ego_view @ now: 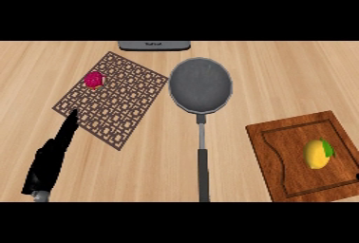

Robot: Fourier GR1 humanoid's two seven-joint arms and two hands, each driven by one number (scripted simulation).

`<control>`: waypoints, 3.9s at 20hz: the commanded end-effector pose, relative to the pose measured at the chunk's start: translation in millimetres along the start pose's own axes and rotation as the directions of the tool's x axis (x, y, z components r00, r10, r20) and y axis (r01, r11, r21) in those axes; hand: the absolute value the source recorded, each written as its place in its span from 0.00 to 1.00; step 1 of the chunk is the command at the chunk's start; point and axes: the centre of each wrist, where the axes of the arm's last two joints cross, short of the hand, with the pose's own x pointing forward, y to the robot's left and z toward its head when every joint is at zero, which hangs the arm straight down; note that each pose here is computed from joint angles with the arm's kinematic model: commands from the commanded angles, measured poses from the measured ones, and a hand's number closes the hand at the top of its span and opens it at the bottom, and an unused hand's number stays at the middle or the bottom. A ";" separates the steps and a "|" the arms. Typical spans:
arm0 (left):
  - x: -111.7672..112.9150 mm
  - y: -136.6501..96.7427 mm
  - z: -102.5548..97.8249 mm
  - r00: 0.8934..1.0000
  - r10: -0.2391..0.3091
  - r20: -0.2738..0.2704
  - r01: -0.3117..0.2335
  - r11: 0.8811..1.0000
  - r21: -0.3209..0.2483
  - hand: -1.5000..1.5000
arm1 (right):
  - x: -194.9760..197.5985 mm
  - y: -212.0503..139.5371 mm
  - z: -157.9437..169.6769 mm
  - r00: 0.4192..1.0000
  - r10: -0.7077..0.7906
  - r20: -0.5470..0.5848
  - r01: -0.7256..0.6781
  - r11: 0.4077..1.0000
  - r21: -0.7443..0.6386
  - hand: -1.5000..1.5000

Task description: Pick the lemon from the cutting board and place it in the pan

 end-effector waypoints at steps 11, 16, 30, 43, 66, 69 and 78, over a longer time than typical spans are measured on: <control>8.7 -6.9 -3.1 1.000 -0.002 0.014 0.003 0.999 -0.040 0.50 | 93.3 3.5 -3.7 0.970 0.194 -0.147 -0.152 0.954 0.259 0.00; 11.0 -6.0 -10.7 1.000 -0.001 0.019 0.002 0.999 -0.043 0.50 | 101.4 14.2 -10.9 0.937 0.303 -0.173 -0.238 0.918 0.317 0.00; -10.9 -9.5 9.3 1.000 -0.012 -0.006 0.011 0.999 -0.036 0.50 | 122.2 51.7 -10.9 0.862 0.455 -0.223 -0.309 0.821 0.480 0.00; 8.1 -8.8 3.3 1.000 0.005 -0.001 -0.005 1.000 0.000 0.50 | 104.6 74.6 -33.9 0.771 0.558 -0.306 -0.347 0.772 0.533 0.00; -3.6 -1.2 -2.9 1.000 0.000 0.003 0.000 1.000 -0.016 0.50 | 61.6 138.1 -48.2 0.768 0.558 -0.314 -0.344 0.773 0.532 0.00; 11.9 -8.3 -16.5 1.000 0.000 0.004 0.000 1.000 -0.009 0.50 | 76.2 125.7 -50.9 0.826 0.487 -0.284 -0.304 0.809 0.503 1.00; 9.7 -4.0 -1.5 1.000 0.008 0.011 -0.008 1.000 -0.014 0.50 | 44.9 136.9 -47.7 0.860 0.411 -0.303 -0.223 0.836 0.502 1.00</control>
